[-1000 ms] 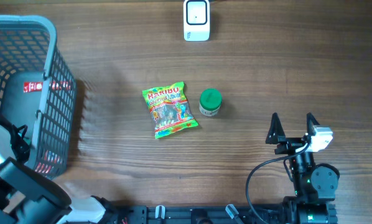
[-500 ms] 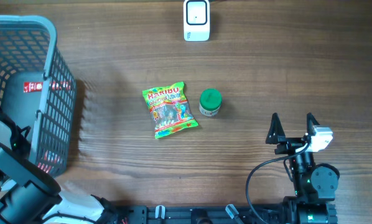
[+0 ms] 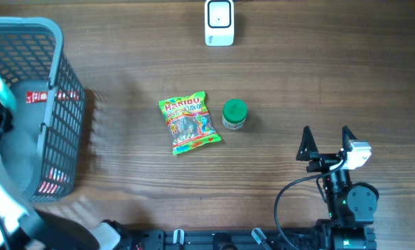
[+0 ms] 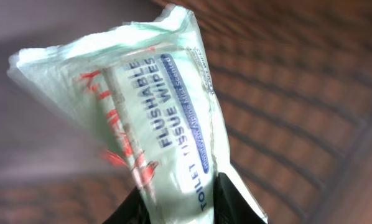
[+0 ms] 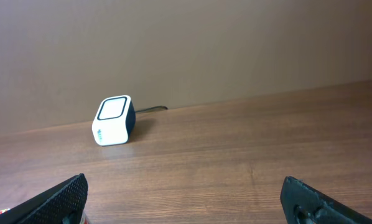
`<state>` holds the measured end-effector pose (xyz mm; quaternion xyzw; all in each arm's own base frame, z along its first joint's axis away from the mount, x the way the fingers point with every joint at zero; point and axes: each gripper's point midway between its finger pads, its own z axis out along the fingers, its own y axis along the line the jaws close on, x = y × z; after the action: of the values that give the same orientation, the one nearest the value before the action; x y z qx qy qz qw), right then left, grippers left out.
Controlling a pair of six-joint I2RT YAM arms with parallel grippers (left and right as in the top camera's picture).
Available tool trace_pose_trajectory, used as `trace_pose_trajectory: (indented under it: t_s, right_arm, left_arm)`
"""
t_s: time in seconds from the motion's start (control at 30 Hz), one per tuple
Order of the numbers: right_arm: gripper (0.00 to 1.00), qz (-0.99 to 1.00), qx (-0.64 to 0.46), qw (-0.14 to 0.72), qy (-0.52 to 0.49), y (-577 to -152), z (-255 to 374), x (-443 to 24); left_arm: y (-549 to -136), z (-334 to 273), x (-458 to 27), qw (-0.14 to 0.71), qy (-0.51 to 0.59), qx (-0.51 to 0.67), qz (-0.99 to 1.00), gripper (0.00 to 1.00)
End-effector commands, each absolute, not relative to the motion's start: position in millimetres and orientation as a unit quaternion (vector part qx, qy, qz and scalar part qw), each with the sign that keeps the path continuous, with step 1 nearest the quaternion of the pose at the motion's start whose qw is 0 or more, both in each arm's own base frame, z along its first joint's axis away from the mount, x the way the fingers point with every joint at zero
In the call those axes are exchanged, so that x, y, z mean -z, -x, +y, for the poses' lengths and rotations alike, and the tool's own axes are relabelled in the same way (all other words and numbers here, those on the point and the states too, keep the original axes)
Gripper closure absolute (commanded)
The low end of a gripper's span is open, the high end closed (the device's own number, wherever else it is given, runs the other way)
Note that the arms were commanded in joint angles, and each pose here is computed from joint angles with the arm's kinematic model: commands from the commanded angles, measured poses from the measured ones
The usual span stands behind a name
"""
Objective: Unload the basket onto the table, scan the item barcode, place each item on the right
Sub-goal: 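Pick the light-blue wipes pack with left gripper, place beside Haribo bag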
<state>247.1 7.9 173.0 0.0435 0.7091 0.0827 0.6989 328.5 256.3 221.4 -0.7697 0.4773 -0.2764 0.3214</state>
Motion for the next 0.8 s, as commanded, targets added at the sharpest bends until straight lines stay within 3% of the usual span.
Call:
trace_pose_trajectory:
  t_s: [0.0, 0.1, 0.2, 0.37, 0.47, 0.5, 0.63, 0.77]
  right_arm:
    - [0.0, 0.706, -0.082, 0.701, -0.048, -247, 7, -174]
    - [0.0, 0.706, -0.082, 0.701, -0.048, -247, 7, -174]
    - [0.0, 0.706, -0.082, 0.702, -0.048, -247, 7, -174]
    - [0.0, 0.706, -0.082, 0.701, -0.048, -247, 7, -174]
    - [0.0, 0.706, -0.082, 0.701, -0.048, -247, 7, -174]
    - [0.0, 0.706, -0.081, 0.701, -0.048, -247, 7, -174]
    - [0.01, 0.706, -0.082, 0.701, -0.048, -247, 7, -174]
    - [0.0, 0.706, -0.082, 0.701, -0.048, -247, 7, -174]
  left_arm:
    - [-353, 169, -368, 0.432, 0.546, 0.448, 0.561, 0.79]
    - [-347, 65, -430, 0.5, 0.381, 0.456, 0.63, 0.8]
    - [-344, -39, -415, 0.517, 0.205, 0.387, 0.735, 0.77]
    - [-338, -72, -300, 0.427, 0.229, 0.153, 0.861, 0.91]
    - [-330, -78, -240, 0.356, 0.228, 0.041, 0.905, 0.92]
    - [-328, -76, -226, 0.334, 0.24, 0.022, 0.911, 0.96]
    - [-326, -69, -171, 0.263, 0.291, -0.04, 0.919, 0.96]
    - [-336, -75, -155, 0.254, 0.296, -0.043, 0.92, 0.96]
